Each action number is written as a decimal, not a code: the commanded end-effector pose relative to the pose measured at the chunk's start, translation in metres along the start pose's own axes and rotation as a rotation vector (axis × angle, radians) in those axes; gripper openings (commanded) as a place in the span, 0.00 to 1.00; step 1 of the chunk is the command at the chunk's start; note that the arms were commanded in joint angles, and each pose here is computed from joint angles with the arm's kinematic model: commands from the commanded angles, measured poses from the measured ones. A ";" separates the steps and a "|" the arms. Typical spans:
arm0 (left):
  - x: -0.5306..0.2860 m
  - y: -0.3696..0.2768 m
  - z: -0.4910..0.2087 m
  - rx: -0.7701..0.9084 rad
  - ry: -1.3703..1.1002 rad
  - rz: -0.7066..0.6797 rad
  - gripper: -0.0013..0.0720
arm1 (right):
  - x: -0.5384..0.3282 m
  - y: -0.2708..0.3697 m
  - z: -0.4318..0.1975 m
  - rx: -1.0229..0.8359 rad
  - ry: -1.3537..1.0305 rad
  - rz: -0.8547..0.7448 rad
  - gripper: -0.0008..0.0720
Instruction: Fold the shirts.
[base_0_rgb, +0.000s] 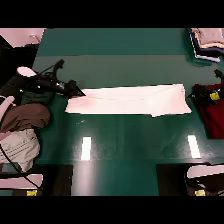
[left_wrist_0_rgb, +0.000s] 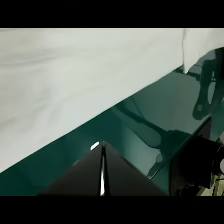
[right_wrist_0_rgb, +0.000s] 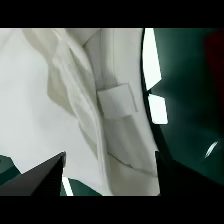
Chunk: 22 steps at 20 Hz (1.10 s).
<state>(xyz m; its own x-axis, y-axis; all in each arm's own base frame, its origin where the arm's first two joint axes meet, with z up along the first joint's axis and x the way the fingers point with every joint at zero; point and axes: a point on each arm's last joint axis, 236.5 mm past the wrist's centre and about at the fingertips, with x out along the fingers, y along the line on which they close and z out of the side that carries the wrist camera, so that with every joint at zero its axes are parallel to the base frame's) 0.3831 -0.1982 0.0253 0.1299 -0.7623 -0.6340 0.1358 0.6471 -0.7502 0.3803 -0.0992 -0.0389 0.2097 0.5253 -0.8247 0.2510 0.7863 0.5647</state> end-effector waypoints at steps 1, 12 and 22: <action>0.022 -0.020 -0.021 0.064 0.077 -0.003 0.05 | 0.014 0.000 0.013 -0.015 0.011 0.058 0.87; 0.024 -0.023 -0.024 0.063 0.087 -0.008 0.05 | 0.063 0.024 0.003 -0.126 0.180 0.096 0.75; 0.029 -0.019 0.003 -0.013 -0.030 0.029 0.05 | 0.038 0.082 0.007 -0.293 0.109 0.148 0.03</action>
<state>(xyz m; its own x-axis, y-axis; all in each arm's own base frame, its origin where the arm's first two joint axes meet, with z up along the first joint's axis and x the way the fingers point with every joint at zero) 0.3700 -0.2316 0.0222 0.0888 -0.7562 -0.6483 0.1484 0.6537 -0.7421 0.4085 -0.0276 -0.0537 0.0638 0.6364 -0.7687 -0.0095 0.7707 0.6372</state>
